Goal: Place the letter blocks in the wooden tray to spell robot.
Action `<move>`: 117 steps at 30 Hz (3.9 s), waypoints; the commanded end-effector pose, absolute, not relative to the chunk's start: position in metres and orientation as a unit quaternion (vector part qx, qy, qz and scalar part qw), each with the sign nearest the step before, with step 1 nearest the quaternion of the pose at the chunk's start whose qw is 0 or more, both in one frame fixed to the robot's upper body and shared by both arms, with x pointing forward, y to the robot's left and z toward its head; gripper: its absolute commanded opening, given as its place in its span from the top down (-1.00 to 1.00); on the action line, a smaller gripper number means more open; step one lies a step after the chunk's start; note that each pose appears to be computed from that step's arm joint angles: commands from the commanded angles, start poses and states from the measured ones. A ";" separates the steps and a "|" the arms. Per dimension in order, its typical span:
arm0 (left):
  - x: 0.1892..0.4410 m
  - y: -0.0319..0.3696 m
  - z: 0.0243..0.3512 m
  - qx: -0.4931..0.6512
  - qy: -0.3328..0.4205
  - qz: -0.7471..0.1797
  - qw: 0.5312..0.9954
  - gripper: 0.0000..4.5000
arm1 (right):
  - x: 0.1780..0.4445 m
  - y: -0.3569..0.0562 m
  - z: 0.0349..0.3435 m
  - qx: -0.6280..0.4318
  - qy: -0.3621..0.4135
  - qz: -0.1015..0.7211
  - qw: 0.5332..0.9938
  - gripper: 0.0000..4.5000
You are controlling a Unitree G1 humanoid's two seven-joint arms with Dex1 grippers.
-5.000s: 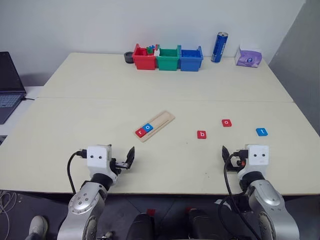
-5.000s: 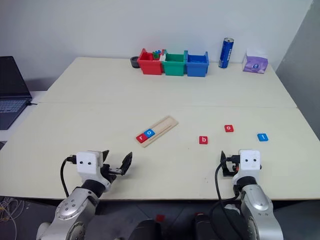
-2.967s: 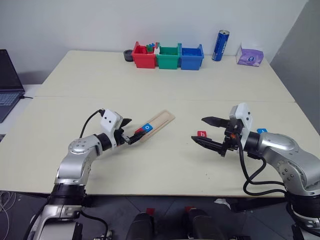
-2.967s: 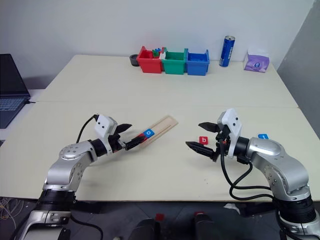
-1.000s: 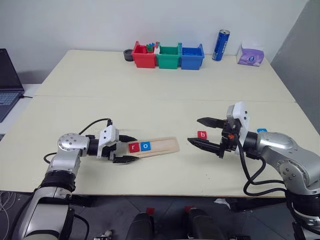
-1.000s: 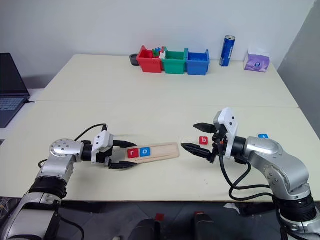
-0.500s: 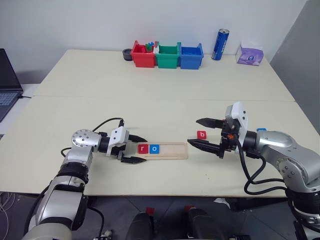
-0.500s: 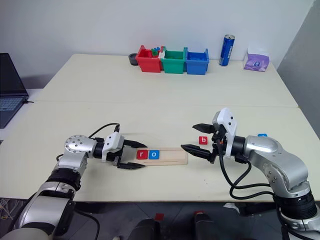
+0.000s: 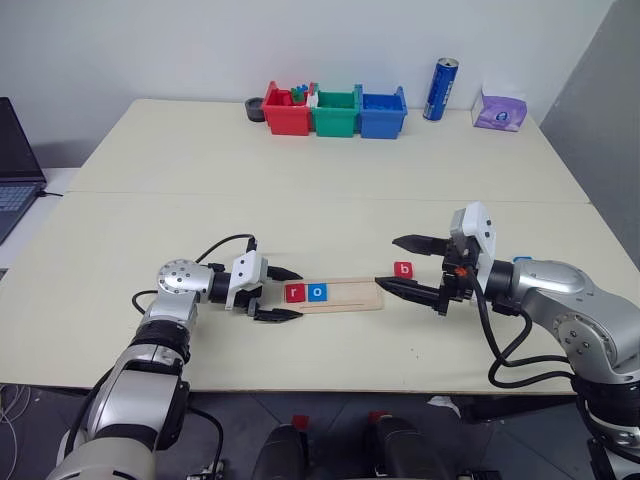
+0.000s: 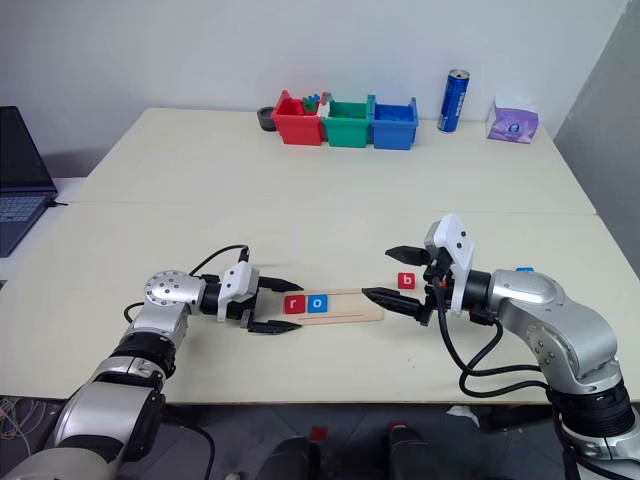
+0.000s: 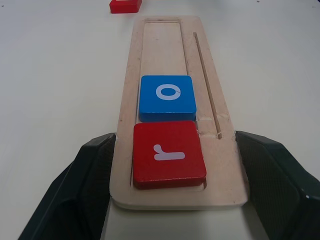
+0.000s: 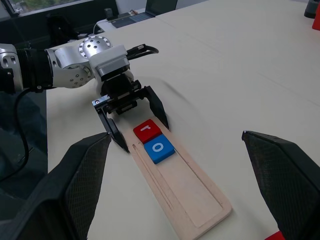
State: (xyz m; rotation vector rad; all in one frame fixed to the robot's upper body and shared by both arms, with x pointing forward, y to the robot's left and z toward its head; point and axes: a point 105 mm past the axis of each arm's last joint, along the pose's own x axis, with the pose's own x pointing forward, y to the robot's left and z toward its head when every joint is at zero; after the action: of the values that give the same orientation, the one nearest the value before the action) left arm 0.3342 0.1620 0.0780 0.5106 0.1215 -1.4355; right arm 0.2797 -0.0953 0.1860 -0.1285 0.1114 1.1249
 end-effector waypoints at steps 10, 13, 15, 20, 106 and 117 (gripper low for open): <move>0.333 0.155 0.093 0.236 0.035 -0.679 0.695 -0.50 | 0.276 -0.091 0.201 -0.074 0.027 0.539 0.838 -1.00; 0.333 0.154 0.091 0.238 0.037 -0.680 0.693 -0.50 | 0.276 -0.092 0.201 -0.074 0.028 0.539 0.839 -1.00; 0.333 0.155 0.090 0.240 0.039 -0.679 0.693 -0.50 | 0.276 -0.092 0.201 -0.074 0.029 0.539 0.839 -1.00; 0.333 0.155 0.090 0.249 0.036 -0.679 0.690 -0.82 | 0.277 -0.092 0.202 -0.074 0.030 0.539 0.839 -1.00; 0.287 0.098 0.162 0.085 -0.026 -0.481 0.872 -1.00 | 0.334 -0.108 0.081 -0.014 0.193 0.090 0.977 0.35; 0.255 0.088 0.148 0.094 0.018 -0.567 0.818 -1.00 | 0.278 -0.131 0.082 -0.039 0.254 0.120 0.959 0.35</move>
State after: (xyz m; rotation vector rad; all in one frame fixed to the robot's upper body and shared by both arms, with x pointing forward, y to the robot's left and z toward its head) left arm 0.2682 0.0960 0.1384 0.1888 0.0726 -1.1263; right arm 0.2909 -0.1308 0.0826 -0.0836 0.4795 0.2220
